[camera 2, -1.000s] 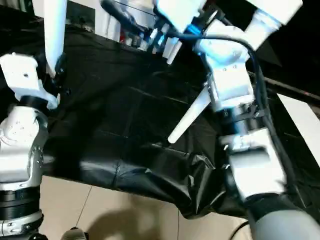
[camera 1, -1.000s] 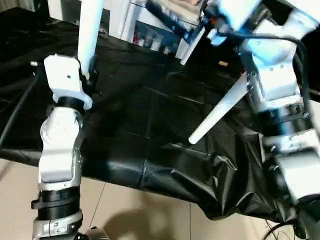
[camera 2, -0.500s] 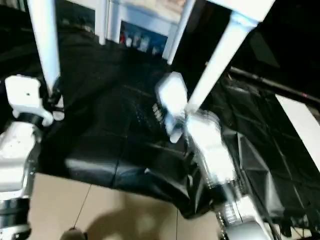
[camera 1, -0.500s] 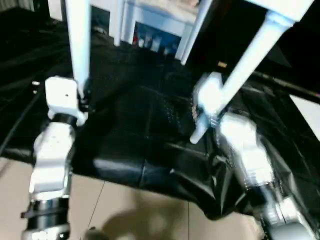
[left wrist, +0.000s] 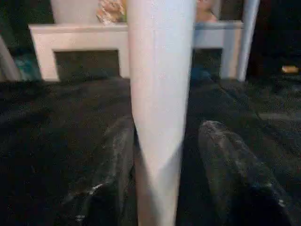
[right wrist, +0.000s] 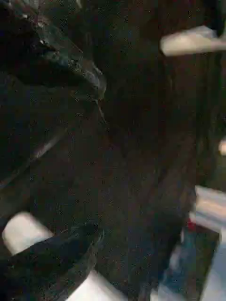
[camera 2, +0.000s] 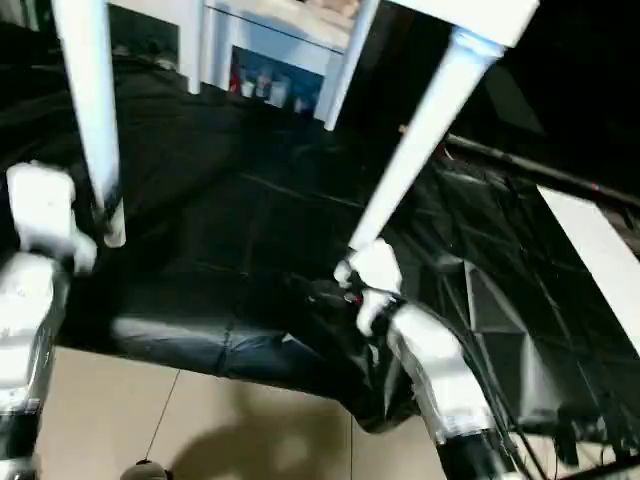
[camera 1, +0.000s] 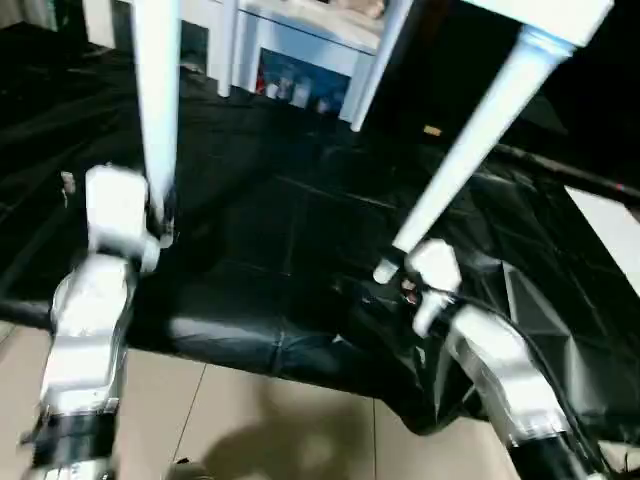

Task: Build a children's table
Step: Flip table

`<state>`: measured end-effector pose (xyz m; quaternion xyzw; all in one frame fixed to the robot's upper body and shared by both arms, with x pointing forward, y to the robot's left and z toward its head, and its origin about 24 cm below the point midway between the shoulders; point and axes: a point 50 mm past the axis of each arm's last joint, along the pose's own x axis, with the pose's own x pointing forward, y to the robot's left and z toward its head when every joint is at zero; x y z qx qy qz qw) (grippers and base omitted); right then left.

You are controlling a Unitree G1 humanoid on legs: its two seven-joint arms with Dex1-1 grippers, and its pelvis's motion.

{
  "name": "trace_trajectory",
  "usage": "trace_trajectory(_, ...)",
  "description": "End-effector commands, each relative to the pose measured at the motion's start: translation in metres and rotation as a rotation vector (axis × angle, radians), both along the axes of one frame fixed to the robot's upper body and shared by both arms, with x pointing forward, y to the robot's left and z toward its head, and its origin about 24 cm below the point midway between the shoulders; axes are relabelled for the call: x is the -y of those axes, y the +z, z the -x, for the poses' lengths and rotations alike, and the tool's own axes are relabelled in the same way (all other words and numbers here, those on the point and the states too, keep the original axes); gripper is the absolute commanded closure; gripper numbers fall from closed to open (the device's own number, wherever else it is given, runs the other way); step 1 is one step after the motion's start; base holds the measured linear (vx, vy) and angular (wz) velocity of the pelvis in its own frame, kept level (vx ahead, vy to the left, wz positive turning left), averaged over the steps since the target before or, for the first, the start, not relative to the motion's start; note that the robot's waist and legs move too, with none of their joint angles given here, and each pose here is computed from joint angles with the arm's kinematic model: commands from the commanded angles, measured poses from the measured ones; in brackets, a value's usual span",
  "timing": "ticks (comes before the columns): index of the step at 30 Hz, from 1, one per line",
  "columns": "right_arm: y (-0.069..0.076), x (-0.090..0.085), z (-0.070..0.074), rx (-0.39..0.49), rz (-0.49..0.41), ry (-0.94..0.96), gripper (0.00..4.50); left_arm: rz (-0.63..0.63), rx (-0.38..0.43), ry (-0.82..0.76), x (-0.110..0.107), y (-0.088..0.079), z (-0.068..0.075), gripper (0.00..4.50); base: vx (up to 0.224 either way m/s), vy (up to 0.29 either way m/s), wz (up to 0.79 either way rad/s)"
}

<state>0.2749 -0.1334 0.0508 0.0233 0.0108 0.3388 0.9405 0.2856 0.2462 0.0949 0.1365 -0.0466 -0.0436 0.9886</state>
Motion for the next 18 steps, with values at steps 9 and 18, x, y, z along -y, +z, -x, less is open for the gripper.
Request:
trace_trajectory(9,0.019,0.019,0.033,0.085,-0.013,-0.207,0.0,0.175,0.139,-0.024,0.006,0.016,0.045,1.4,0.0,0.0,0.0)
trace_trajectory(18,0.004,0.042,0.05,-0.08,-0.028,-0.555,0.0,0.199,-0.038,-0.004,0.058,-0.017,0.046,1.4,0.0,0.0,0.0)
